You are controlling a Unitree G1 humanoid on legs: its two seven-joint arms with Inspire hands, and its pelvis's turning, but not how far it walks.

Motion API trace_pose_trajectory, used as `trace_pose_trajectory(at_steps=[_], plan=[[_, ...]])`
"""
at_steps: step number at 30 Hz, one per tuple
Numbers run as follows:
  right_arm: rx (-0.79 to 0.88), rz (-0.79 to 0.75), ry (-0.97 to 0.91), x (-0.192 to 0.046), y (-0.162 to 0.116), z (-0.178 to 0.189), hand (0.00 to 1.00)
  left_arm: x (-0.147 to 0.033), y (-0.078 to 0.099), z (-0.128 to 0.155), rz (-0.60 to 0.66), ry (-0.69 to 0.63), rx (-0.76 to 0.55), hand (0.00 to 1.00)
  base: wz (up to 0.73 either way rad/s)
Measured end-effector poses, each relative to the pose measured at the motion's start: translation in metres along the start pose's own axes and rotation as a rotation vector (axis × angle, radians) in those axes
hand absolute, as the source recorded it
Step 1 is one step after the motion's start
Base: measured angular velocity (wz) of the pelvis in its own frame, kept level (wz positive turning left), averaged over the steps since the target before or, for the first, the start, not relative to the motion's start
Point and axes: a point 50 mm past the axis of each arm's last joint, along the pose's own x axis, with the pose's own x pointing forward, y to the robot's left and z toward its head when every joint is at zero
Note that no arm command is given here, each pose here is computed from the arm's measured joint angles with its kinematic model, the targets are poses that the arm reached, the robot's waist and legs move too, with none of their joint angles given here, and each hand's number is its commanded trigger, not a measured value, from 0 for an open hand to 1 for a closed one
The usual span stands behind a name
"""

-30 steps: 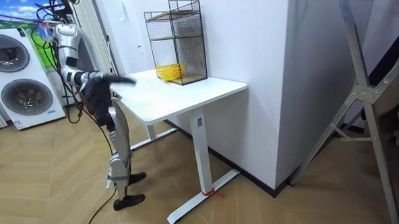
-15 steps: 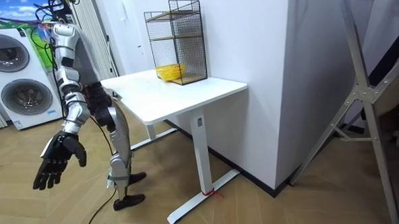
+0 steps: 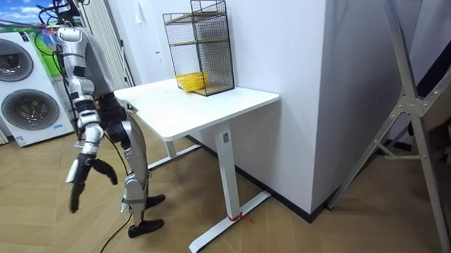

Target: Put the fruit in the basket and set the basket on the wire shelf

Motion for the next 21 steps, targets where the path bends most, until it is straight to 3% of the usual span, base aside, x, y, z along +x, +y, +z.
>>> trace_pose_trajectory(at_steps=[2,4,7,10,16,21], plan=[[-0.178,0.071,-0.046,-0.004,0.011,-0.003,0.00,-0.004,-0.012,-0.004,-0.100,-0.039,0.207,0.00,0.10],[-0.421,0.185,-0.114,-0.013,0.031,-0.006,0.00,-0.013,-0.037,-0.006,-0.241,-0.103,0.454,0.00,0.10],[-0.720,0.304,-0.227,-0.025,0.054,-0.009,0.00,-0.025,-0.063,-0.008,-0.362,-0.188,0.711,0.00,-0.01],[-0.902,0.383,-0.277,-0.033,0.067,-0.014,0.00,-0.034,-0.079,-0.014,-0.425,-0.244,0.909,0.00,-0.05],[-1.072,0.501,-0.306,-0.051,0.086,-0.040,0.00,-0.049,-0.098,-0.030,-0.497,-0.314,1.225,0.00,-0.02],[-1.139,0.642,-0.319,-0.069,0.105,-0.055,0.00,-0.058,-0.112,-0.030,-0.545,-0.387,1.324,0.00,-0.03]])
